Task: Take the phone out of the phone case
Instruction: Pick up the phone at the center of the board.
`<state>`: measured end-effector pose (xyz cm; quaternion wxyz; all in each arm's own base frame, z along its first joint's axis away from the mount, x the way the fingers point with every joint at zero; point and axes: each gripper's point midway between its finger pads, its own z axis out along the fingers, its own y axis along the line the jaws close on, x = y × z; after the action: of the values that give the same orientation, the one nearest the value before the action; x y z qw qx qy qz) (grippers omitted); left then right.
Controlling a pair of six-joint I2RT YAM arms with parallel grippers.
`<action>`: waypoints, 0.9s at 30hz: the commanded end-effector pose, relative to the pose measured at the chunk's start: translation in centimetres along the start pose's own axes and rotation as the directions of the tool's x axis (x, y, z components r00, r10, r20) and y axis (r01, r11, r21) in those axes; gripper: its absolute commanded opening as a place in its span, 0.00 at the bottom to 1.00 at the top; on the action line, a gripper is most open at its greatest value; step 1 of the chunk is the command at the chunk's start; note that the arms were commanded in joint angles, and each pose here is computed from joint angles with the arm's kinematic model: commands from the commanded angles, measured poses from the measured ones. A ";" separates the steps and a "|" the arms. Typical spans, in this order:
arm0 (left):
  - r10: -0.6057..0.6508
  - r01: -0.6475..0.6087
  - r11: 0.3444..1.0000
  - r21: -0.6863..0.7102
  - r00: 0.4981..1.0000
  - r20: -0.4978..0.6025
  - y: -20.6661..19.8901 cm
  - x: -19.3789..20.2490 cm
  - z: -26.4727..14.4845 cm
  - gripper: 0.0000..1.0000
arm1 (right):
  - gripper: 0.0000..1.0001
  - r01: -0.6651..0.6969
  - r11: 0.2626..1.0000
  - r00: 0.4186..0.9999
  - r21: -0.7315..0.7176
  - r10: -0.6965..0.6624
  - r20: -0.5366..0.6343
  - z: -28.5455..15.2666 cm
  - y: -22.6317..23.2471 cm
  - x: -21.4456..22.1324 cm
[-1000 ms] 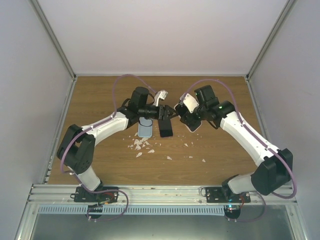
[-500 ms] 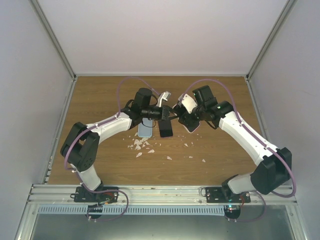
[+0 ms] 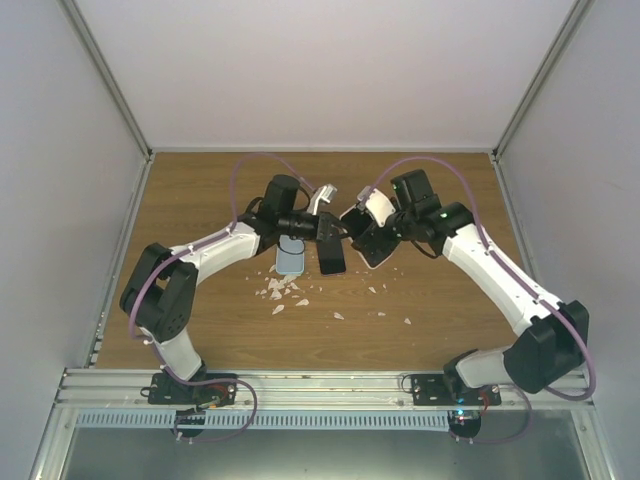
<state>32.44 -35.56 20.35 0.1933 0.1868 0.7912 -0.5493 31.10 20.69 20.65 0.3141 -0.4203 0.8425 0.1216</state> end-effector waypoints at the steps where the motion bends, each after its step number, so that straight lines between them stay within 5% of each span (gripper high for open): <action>1: 0.192 -0.194 0.976 0.101 0.981 0.029 -3.4 -1.5 -2.5 0.00 | 0.99 -0.024 0.991 0.994 -0.132 0.037 0.099 -2.3 1.6 -1.2; 9: 0.354 -0.342 0.923 0.177 0.935 -0.038 -5.9 0.0 -3.9 0.00 | 0.99 0.014 0.964 0.981 -0.264 0.038 0.192 -5.0 3.6 -2.2; 21: 0.706 -0.680 0.683 0.267 0.708 -0.004 -10.2 3.0 -7.1 0.00 | 0.95 0.233 0.861 0.953 -0.452 -0.111 0.281 -9.7 7.8 0.1; 27: 0.735 -0.689 0.658 0.305 0.675 -0.064 -10.5 4.3 -6.5 0.00 | 0.86 0.262 0.837 0.957 -0.480 -0.160 0.243 -9.1 8.8 1.0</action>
<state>24.41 -31.99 26.88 0.2800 0.5007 0.6440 -0.5061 21.42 20.81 26.22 0.2966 -0.5330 0.7185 0.3341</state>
